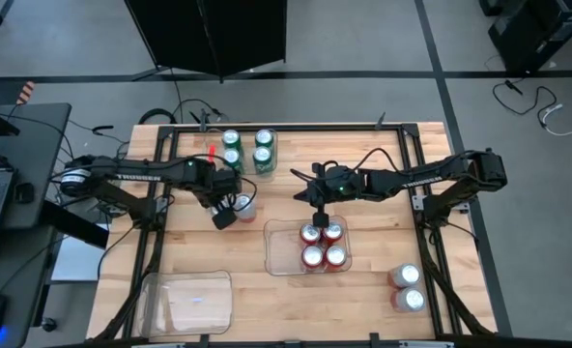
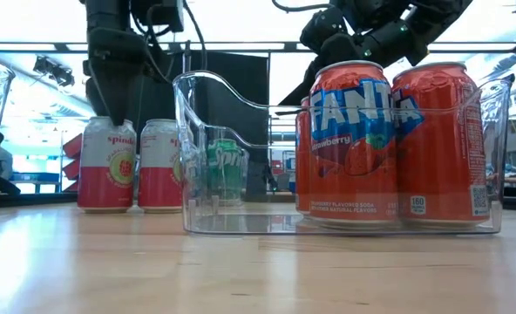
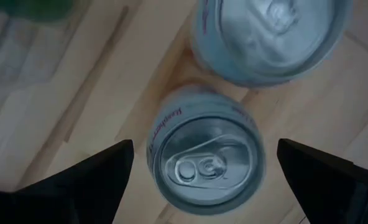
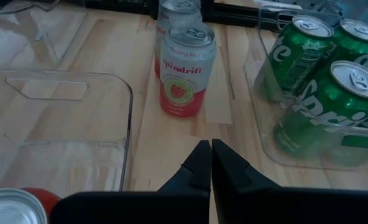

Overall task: Sort soda cans
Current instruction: Put the pink white soda can into the bottom left transparent bin

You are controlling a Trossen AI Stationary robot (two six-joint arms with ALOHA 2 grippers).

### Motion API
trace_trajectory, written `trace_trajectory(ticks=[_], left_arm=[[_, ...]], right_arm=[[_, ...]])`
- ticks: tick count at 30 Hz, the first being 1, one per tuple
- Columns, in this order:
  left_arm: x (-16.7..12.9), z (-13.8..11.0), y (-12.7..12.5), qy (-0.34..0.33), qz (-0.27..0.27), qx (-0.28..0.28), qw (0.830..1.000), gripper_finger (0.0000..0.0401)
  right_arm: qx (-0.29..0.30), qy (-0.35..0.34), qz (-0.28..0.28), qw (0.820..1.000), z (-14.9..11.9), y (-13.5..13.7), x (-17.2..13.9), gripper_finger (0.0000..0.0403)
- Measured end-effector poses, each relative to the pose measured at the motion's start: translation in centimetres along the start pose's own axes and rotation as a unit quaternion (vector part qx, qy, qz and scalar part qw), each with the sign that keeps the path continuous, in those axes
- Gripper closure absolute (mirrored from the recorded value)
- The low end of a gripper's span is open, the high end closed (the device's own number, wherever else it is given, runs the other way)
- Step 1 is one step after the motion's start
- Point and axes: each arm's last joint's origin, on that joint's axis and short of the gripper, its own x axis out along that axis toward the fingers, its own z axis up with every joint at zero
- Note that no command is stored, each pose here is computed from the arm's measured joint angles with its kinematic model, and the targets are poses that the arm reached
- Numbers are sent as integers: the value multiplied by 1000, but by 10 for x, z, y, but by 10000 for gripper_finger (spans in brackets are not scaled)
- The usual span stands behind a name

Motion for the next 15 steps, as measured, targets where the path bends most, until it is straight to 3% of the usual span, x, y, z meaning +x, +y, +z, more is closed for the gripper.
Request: trace_trajectory(ticks=[9,12,15], left_arm=[[7,-3,2,8,12,1,1000,14],[7,-3,2,8,16,10,1000,49],[5,-3,3,9,18,15,1000,116]], right_arm=[[0,2,0,1000,0,0,0,402],[0,2,0,1000,0,0,0,402],[0,2,0,1000,0,0,0,402]])
